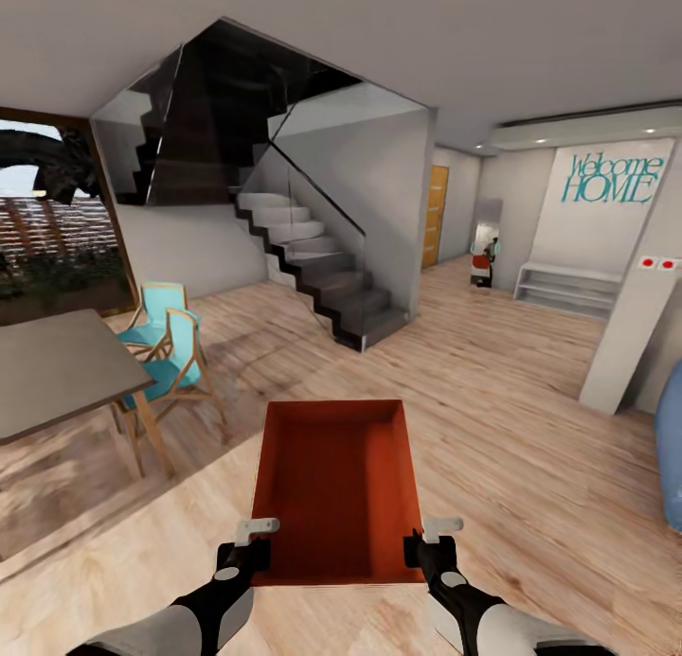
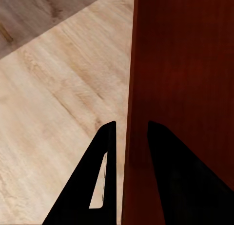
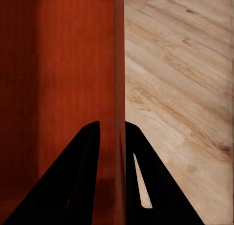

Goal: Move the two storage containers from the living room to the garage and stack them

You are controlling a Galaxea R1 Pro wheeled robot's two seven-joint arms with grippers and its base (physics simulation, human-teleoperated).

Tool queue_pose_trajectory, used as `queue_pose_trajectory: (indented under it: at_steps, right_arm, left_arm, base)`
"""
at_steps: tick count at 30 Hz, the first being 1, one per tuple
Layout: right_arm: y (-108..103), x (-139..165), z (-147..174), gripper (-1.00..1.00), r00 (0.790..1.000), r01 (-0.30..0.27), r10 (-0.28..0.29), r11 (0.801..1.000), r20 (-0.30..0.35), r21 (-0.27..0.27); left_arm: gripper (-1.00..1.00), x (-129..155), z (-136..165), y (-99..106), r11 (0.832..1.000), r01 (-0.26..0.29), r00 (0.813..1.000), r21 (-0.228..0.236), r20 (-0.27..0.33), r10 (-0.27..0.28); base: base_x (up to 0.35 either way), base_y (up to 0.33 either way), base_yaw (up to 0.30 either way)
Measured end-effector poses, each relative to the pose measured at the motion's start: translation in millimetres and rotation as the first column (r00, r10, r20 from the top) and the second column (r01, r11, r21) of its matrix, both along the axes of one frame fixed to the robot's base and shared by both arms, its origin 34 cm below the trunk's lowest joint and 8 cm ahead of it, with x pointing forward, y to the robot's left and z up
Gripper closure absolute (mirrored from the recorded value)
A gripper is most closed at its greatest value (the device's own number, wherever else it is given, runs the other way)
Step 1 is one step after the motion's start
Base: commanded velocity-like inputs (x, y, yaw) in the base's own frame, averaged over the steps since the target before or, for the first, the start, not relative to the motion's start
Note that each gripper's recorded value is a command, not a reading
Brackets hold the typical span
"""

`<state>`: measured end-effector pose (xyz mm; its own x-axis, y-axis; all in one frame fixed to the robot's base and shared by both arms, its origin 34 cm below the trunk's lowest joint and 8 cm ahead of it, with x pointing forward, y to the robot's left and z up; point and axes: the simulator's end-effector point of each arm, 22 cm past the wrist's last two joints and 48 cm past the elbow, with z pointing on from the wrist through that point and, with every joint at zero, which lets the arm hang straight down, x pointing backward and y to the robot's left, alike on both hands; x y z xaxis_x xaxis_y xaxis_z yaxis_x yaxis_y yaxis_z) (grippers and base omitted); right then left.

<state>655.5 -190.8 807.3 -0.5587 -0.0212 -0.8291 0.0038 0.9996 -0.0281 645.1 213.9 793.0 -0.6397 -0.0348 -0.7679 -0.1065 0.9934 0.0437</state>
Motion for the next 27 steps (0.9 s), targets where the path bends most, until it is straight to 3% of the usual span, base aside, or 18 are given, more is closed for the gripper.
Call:
queue_pose_trajectory:
  at_steps: [27]
  right_arm:
    - [0.1,0.2,0.2,1.0,1.0,-0.001,0.001,1.0,0.001,0.0]
  left_arm:
    - [1.0,0.0,0.0,0.0,1.0,-0.001,1.0,-0.001,0.001,0.001]
  base:
    - [0.321,0.0,-0.243]
